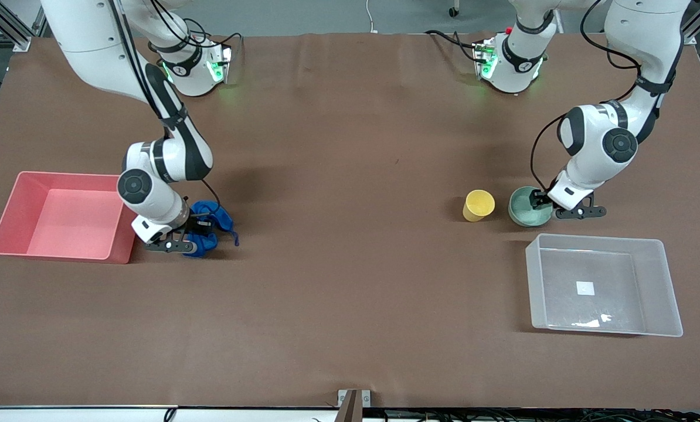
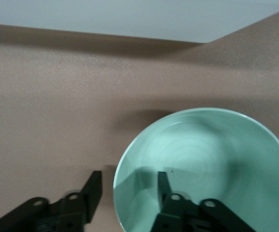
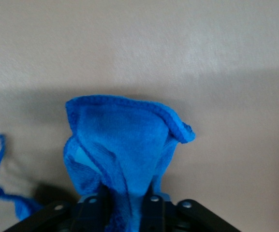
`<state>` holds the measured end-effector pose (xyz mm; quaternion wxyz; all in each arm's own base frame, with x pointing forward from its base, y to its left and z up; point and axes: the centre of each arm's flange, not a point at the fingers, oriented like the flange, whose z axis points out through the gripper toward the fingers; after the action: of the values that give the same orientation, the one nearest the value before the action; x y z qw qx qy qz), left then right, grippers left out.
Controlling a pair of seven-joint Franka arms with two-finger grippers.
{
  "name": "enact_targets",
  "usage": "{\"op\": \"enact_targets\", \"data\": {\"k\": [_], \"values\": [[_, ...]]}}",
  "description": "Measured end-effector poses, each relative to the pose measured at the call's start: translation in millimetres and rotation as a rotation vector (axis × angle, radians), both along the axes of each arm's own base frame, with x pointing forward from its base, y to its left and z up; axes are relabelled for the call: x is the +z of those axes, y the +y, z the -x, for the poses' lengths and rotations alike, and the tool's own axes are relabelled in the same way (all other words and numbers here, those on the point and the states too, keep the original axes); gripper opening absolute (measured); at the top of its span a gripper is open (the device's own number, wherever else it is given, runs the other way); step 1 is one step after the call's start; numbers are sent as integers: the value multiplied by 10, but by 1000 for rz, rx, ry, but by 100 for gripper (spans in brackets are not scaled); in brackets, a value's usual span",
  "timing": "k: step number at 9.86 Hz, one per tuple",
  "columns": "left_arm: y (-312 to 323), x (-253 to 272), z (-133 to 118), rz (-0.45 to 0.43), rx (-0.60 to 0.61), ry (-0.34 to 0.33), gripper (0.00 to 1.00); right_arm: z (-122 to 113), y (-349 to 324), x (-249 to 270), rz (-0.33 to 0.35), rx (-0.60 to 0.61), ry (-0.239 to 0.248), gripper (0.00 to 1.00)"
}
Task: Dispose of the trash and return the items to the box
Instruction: 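Grasp the blue cloth with the right gripper while the left gripper grasps the bowl, then carry the cloth into the pink bin while the left gripper carries the bowl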
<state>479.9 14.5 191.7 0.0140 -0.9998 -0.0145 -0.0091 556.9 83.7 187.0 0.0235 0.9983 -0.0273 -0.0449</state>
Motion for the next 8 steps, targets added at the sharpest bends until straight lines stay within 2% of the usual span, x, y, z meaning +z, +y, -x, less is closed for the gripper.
{"op": "enact_targets", "data": {"k": [2, 3, 5, 7, 8], "values": [[-7, 33, -33, 0, -1, -11, 15, -156, 56, 328, -4, -20, 76, 22], [-29, 134, -84, 2, -6, -36, 5, -252, 58, 621, -7, -29, 108, 22], [-71, 696, -237, 17, -4, -68, 4, -481, -157, 1462, -22, -70, 145, 22], [-86, 1583, -316, 39, -5, -30, 4, -577, -741, 2359, -45, -129, 113, 22], [-82, 1993, -360, 46, -5, -15, 4, -517, -1080, 2641, -56, -130, 100, 22]]}}
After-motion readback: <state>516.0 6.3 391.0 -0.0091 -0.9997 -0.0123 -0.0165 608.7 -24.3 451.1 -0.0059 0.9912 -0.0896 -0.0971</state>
